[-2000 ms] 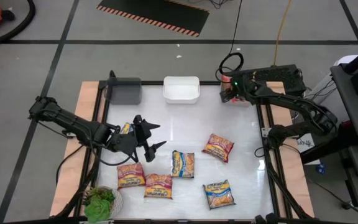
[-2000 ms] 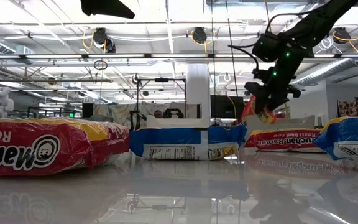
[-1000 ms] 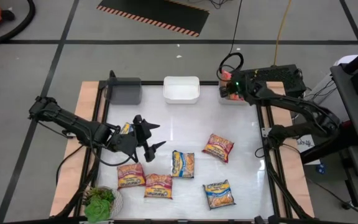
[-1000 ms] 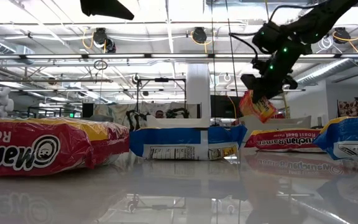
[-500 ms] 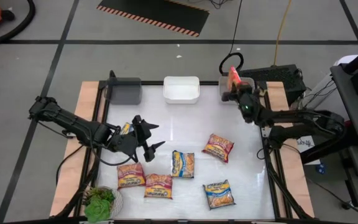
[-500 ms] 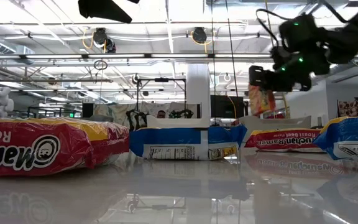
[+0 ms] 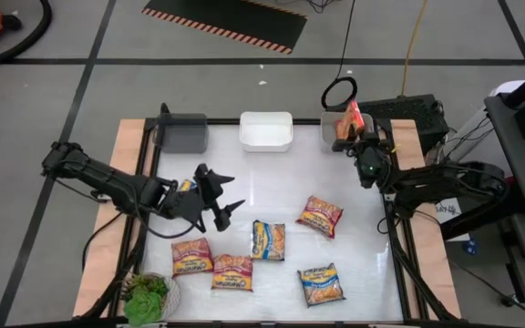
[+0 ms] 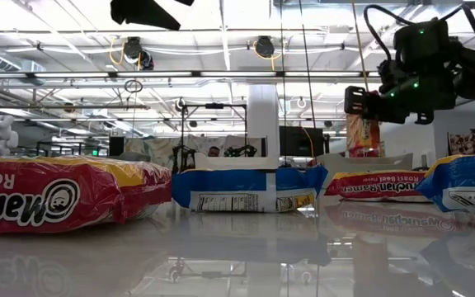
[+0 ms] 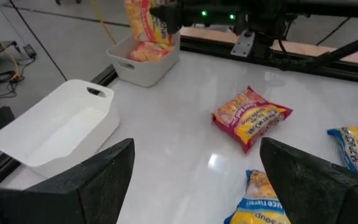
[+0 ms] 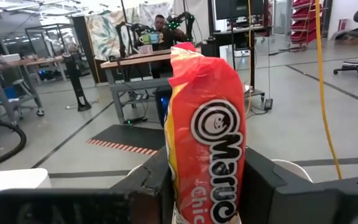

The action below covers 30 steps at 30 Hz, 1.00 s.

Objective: Sort Maruchan noodles
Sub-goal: Put the orange noodle pack into the gray bin

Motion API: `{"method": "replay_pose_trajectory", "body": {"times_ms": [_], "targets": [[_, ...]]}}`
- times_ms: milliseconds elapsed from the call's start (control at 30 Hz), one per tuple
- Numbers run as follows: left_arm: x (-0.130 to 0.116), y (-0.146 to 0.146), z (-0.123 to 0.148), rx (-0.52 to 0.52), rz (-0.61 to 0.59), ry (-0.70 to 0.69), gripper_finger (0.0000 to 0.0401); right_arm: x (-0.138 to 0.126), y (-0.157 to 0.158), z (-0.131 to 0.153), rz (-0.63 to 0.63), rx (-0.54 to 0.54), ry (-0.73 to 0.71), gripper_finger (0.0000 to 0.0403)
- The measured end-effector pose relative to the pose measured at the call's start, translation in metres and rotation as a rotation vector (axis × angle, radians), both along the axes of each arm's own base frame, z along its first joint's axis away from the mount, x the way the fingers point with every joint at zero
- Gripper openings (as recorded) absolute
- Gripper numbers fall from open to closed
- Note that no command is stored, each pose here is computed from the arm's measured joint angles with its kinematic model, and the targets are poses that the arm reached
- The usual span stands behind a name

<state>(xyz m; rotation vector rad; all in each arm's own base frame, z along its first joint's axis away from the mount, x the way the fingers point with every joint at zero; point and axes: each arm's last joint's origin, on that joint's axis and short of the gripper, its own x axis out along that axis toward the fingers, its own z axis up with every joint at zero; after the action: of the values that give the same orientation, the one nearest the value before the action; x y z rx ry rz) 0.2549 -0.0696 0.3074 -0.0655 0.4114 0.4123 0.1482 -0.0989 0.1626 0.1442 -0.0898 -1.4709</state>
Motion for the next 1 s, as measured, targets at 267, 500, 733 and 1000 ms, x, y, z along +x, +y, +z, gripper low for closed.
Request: {"method": "replay_pose_trajectory", "body": {"times_ms": [267,500,733,1000], "targets": [[0.004,0.005,0.004,0.028,-0.007,-0.027,0.0351,0.003,-0.002,-0.005,-0.003,0.013,-0.084,0.0113],[0.007,0.008,0.008,0.047,-0.03,-0.049,0.0351,0.014,-0.007,-0.008,-0.006,0.02,-0.083,0.0114],[0.009,0.011,0.01,0.042,-0.055,-0.067,0.0351,0.034,-0.016,-0.007,-0.007,0.025,-0.053,0.0114],[0.009,0.011,0.01,0.057,-0.072,-0.055,0.0351,0.044,-0.023,-0.018,-0.112,0.028,-0.015,0.0114]]}}
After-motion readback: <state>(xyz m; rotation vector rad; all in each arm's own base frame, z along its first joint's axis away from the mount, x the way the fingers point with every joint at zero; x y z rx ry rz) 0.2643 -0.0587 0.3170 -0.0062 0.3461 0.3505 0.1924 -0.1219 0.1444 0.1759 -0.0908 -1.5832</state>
